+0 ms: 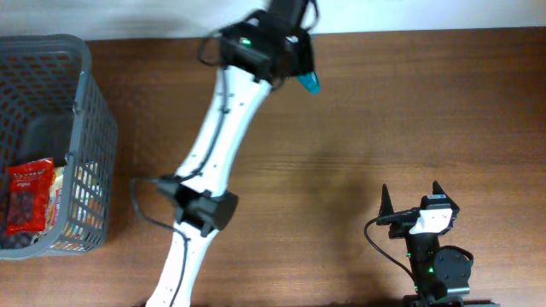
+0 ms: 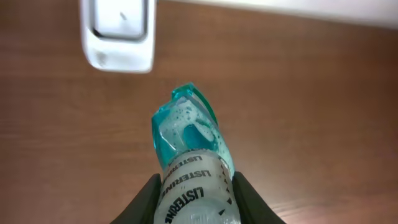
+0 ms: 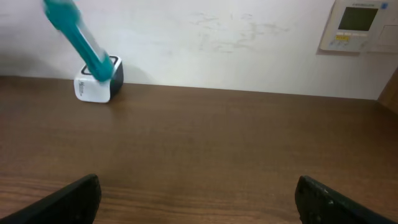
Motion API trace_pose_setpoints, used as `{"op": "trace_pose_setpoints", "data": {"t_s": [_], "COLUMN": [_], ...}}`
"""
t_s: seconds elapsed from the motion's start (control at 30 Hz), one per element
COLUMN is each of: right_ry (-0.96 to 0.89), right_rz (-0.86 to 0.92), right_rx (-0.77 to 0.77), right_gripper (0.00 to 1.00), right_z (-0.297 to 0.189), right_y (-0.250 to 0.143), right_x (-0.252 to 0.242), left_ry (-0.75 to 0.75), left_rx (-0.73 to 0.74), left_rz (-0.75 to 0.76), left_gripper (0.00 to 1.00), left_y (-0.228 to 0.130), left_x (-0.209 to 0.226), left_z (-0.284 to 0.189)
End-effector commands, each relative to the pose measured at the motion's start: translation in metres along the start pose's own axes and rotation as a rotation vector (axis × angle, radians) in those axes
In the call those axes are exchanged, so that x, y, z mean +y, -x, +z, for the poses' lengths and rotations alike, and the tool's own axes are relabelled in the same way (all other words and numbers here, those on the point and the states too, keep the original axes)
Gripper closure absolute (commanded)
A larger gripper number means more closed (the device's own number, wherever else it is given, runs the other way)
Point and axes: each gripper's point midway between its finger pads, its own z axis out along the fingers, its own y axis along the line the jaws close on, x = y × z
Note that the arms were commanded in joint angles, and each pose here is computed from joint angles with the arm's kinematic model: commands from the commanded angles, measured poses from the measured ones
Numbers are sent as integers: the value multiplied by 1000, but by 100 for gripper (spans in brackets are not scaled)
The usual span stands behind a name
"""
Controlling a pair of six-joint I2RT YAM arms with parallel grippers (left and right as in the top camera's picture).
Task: Scan the item barcode
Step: 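Carry bottle with left gripper and set it upright near scanner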
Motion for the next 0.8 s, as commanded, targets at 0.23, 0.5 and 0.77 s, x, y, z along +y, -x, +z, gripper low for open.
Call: {"op": "trace_pose_setpoints", "data": {"t_s": [0.23, 0.5, 0.77], "right_ry": [-15, -15, -15], "right_rz": [8, 8, 8], "right_rx": [6, 6, 6], "right_gripper": [2, 2, 2], "right_z": [0, 0, 0], "right_y": [-4, -4, -4], "right_x": [-3, -3, -3], "left_ry": [66, 80, 16], "left_rx": [87, 122, 141], "left_rz": [192, 198, 192], "left_gripper": [98, 81, 87], "left_y": [-50, -60, -64], "left_x": [-23, -20, -32], "left_z": [68, 77, 77]}}
